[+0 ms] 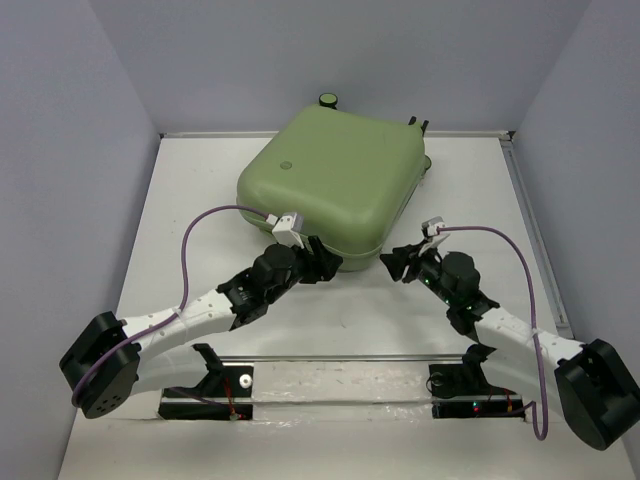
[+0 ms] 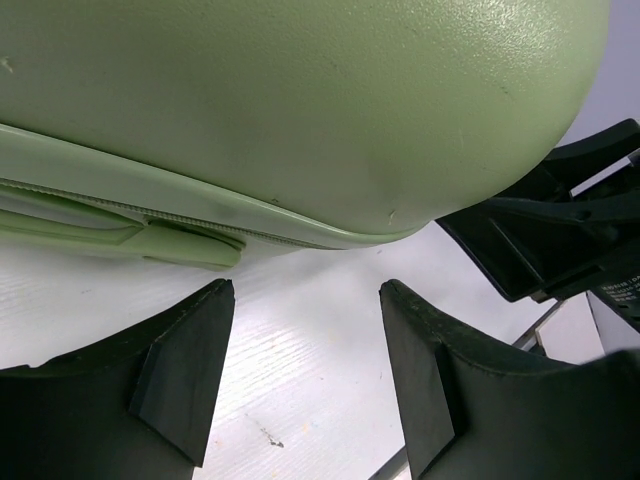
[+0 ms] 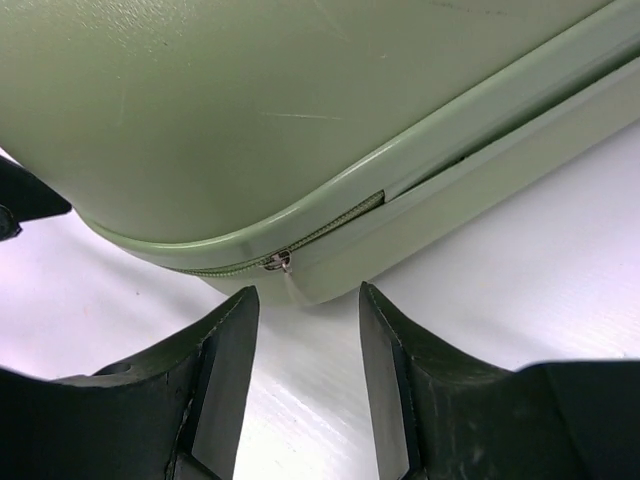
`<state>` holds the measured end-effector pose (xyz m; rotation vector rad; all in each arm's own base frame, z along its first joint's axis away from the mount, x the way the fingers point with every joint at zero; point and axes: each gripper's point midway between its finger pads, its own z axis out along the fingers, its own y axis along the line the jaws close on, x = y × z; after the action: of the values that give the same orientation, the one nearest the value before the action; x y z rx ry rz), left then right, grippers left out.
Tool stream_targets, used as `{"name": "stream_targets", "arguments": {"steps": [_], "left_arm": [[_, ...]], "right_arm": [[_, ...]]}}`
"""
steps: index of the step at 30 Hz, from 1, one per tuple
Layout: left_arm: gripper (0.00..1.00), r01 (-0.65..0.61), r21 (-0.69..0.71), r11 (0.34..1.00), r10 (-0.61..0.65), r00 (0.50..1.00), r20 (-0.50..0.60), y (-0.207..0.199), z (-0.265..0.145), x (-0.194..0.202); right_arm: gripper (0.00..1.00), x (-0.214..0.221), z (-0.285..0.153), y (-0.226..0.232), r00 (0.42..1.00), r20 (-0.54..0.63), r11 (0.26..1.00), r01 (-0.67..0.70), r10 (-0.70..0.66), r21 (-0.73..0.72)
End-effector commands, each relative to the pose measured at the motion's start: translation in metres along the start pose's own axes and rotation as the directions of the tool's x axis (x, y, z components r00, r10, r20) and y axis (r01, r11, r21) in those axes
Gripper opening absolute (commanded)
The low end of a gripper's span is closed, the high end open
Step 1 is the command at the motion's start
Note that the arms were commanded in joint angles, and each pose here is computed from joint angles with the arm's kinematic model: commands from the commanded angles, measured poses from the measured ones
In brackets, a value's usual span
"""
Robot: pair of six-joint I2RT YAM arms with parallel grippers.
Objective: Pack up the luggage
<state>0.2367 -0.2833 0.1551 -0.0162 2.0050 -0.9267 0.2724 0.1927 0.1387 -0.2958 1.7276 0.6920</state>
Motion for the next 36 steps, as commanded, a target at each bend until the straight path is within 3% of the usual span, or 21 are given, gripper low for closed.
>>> {"name": "stream_targets", "arguments": {"steps": [1, 6, 11, 17, 20, 23, 26, 30, 36], "left_arm": [[0.70, -0.003, 0.054, 0.999, -0.004, 0.993, 0.118, -0.023, 0.002, -0.038], [0.70, -0.007, 0.052, 0.999, 0.000, 0.993, 0.119, -0.023, 0.002, -0.038], [0.70, -0.011, 0.045, 0.999, 0.005, 0.993, 0.119, -0.021, 0.004, -0.039], [0.70, -0.016, 0.036, 0.999, 0.012, 0.992, 0.126, -0.020, 0.005, -0.042], [0.70, -0.019, 0.031, 0.999, 0.015, 0.991, 0.134, -0.020, 0.006, -0.045], [0.70, -0.025, 0.025, 0.999, 0.021, 0.990, 0.143, -0.020, 0.008, -0.048], [0.69, -0.033, 0.014, 0.999, 0.030, 0.988, 0.151, -0.020, 0.010, -0.051], [0.68, -0.043, 0.012, 0.999, 0.040, 0.985, 0.166, -0.024, 0.014, -0.058], [0.66, -0.068, 0.001, 0.998, 0.066, 0.978, 0.195, -0.034, 0.028, -0.073]], "right_arm": [[0.51, -0.003, 0.006, 0.000, 1.000, -0.006, 1.000, 0.013, -0.013, 0.000], [0.51, -0.010, 0.018, -0.001, 0.999, -0.003, 0.999, 0.044, -0.044, 0.001], [0.51, -0.005, 0.029, 0.013, 0.999, -0.021, 0.995, 0.048, -0.050, -0.088], [0.50, -0.018, 0.034, 0.021, 0.999, 0.037, 0.991, 0.040, -0.036, -0.127], [0.46, -0.019, 0.038, 0.022, 0.998, 0.042, 0.990, 0.043, -0.038, -0.132], [0.34, -0.024, 0.040, 0.024, 0.996, 0.078, 0.988, 0.048, -0.037, -0.144], [0.08, -0.027, 0.037, 0.024, 0.994, 0.108, 0.989, 0.033, -0.017, -0.146], [0.07, -0.023, 0.028, 0.029, 0.995, 0.099, 0.990, 0.012, 0.002, -0.143], [0.07, 0.013, 0.000, 0.053, 0.998, -0.063, 0.995, 0.018, -0.024, -0.094]]}}
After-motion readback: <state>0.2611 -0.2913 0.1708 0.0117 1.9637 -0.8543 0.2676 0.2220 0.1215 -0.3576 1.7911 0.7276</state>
